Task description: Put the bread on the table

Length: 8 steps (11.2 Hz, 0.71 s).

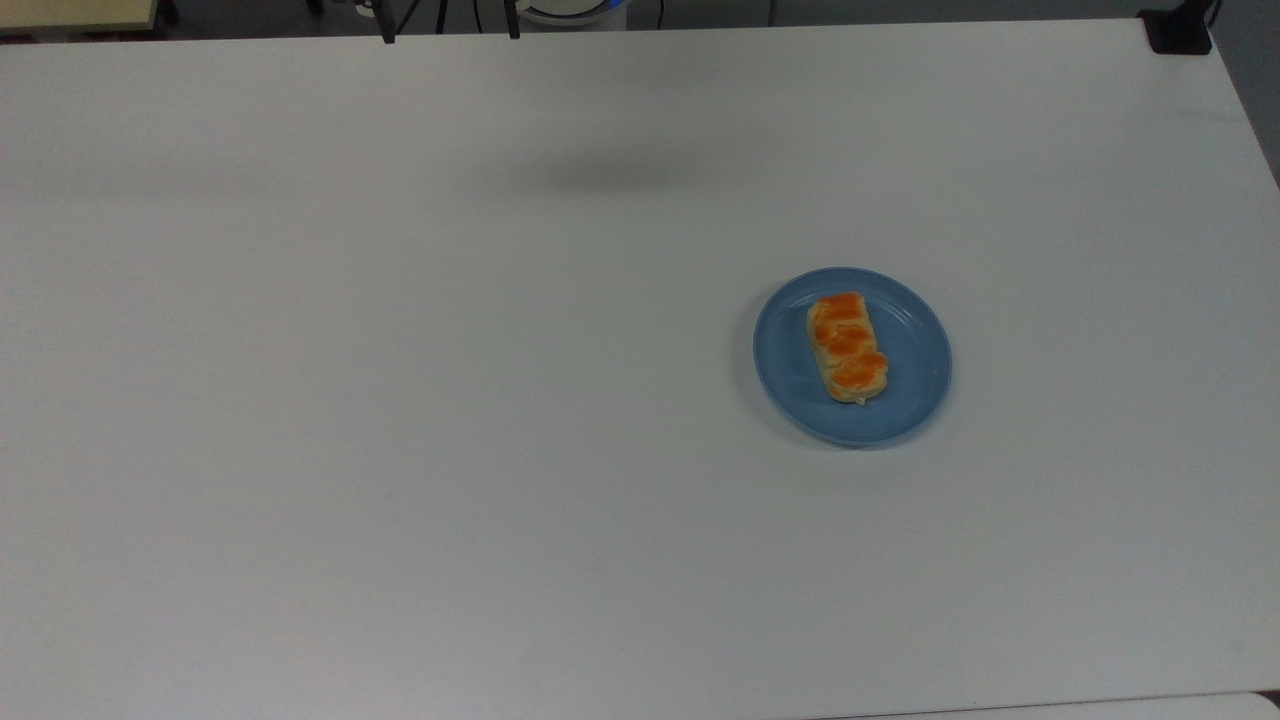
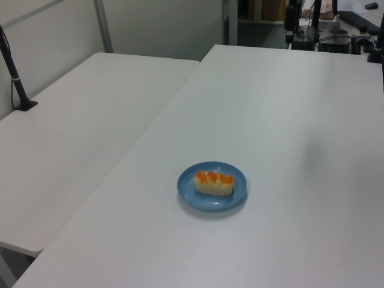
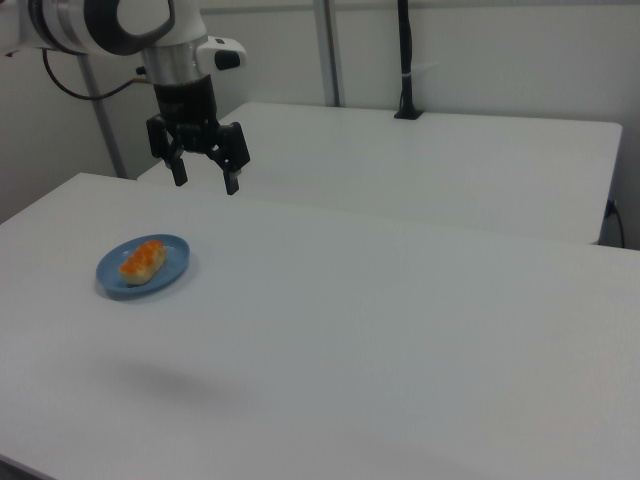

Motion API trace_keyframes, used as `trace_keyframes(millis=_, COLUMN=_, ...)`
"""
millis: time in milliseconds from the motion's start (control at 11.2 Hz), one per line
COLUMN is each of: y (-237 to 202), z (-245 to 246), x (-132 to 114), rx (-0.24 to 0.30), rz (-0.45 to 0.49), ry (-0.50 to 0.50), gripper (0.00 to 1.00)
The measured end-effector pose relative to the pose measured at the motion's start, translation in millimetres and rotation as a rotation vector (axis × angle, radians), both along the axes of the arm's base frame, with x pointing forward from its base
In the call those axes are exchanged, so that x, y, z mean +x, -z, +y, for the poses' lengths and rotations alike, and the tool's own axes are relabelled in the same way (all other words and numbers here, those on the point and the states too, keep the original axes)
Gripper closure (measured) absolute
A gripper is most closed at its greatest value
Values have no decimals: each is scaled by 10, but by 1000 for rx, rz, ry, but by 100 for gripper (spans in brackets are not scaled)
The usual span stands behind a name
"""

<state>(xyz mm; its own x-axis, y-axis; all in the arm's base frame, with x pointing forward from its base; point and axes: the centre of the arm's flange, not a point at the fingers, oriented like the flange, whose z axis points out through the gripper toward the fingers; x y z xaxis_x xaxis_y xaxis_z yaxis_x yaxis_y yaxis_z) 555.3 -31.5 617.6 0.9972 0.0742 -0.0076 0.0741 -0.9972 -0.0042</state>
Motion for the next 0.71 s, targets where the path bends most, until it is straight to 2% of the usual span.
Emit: trace_keyframes(millis=715, y=70, z=41, x=50, rx=0, rz=6, ry=-5, gripper=0)
